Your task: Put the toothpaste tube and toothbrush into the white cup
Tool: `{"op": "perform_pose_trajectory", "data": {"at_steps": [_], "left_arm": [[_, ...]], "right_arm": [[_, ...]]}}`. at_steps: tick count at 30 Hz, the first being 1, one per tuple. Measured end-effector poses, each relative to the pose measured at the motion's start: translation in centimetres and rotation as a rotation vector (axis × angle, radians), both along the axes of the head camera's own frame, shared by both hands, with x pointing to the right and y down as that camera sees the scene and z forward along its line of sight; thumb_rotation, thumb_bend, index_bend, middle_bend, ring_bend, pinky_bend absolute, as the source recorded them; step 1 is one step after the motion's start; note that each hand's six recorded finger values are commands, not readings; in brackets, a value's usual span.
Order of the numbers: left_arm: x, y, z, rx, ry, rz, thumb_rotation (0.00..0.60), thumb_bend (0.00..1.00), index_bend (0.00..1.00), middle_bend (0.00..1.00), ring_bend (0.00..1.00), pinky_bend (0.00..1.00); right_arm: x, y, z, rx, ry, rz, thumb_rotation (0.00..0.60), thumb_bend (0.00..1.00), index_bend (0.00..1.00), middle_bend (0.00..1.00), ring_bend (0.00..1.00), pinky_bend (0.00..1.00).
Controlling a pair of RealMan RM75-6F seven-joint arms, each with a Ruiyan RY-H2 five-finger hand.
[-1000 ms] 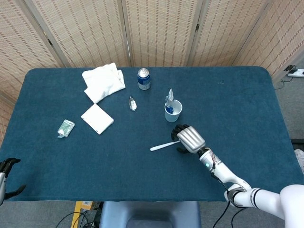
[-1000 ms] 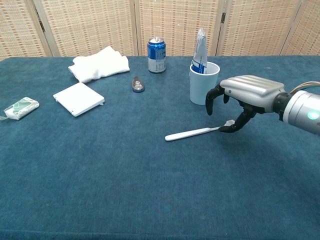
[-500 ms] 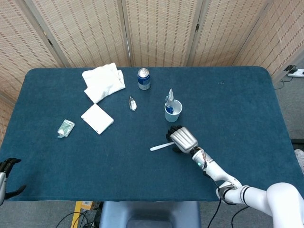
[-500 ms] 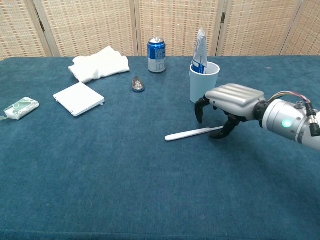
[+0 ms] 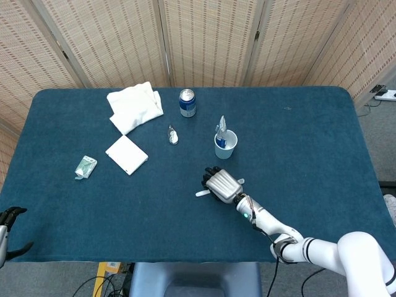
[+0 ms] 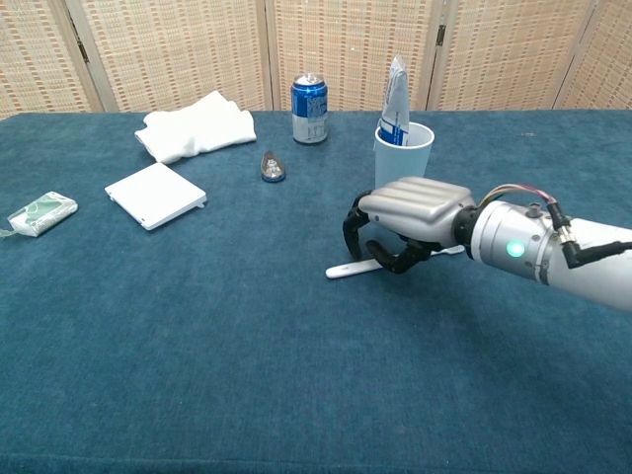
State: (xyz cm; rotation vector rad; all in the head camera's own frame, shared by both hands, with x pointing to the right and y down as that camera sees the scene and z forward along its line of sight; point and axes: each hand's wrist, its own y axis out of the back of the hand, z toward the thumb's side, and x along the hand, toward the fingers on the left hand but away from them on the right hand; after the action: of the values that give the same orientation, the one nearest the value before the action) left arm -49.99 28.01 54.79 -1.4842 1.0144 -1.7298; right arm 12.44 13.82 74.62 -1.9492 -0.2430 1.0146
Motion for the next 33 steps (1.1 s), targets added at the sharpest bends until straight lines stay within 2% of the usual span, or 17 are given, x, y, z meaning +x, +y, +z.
{"op": "perform_pose_trajectory", "data": {"at_steps": [9,16,27,33], "left_arm": [[-0.4,0.3,0.0,-0.001,-0.001,-0.012,0.6,0.19,0.26,0.25,0.27,0.28],[-0.6,0.6,0.1,-0.004,-0.001,-0.016,0.6,0.19,0.26,0.25,0.27,0.28],[0.0,0.5,0.4,-0.004,0.014,-0.005,0.6,0.19,0.26,0.25,0.27,0.28],[0.3,0.3,0.4,0.0,0.019,0.002,0.6,0.19,0.26,0.25,0.27,0.28]], "right_arm": [[-1.2,0.4,0.4,0.007,0.012,-0.032,0.6,0.65,0.46,0.32,0.14,0.23],[-0.4,1.2,-0.6,0.026,-0.002,-0.073,0.6,0.65,0.46,0.32,0.14,0.21],[4.5,3.5,-2.3,0.067,0.083,-0.21,0.6,0.66,0.46,0.32,0.14,0.2],[7.6,3.6,-3.3,0.095,0.118,-0.21,0.6,0.66,0.46,0.32,0.14,0.2]]}}
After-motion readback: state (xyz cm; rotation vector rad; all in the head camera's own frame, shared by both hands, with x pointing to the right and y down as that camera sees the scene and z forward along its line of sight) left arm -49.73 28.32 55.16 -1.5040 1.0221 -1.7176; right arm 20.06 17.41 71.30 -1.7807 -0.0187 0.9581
